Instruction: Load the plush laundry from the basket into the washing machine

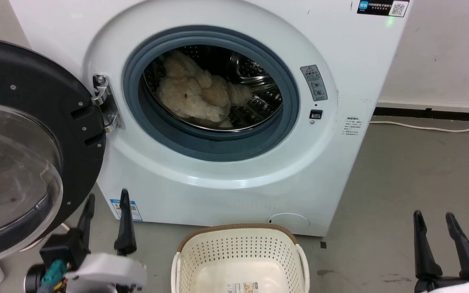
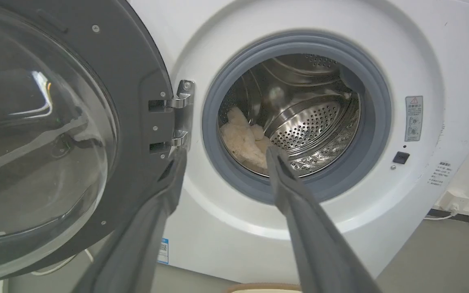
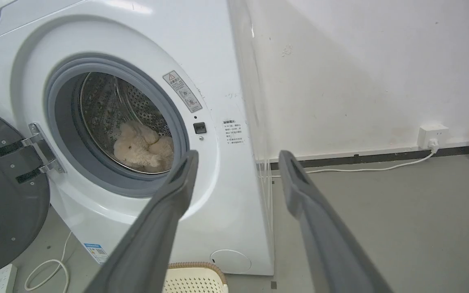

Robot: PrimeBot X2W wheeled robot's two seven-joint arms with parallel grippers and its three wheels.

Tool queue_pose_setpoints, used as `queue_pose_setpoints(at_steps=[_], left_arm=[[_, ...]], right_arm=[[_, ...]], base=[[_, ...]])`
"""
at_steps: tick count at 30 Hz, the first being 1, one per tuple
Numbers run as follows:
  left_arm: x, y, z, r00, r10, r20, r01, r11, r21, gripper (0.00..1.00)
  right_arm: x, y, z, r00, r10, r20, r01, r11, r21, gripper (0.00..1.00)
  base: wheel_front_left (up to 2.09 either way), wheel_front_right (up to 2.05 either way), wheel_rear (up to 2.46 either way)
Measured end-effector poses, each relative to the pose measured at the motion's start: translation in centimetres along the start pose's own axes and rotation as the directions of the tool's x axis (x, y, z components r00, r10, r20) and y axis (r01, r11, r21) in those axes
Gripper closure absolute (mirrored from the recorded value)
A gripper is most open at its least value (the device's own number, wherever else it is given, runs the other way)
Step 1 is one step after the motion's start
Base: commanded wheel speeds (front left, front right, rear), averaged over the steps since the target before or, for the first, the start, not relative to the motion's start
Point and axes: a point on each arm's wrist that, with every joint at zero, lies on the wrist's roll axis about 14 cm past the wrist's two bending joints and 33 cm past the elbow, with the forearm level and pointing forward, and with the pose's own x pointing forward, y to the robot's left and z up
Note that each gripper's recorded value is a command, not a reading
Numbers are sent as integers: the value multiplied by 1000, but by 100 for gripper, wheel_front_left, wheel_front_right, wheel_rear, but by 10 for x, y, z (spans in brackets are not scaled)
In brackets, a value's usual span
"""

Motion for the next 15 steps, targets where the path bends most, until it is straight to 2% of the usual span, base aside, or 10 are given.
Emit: queue_pose_setpoints(at_steps=[15], left_arm=[[-16,-4,-15,994,-47,-99,47,999,-1,0]], right_arm=[[-16,3,-18,998,8,-65,-9,1000,-7,0]], base=[[0,0,0]])
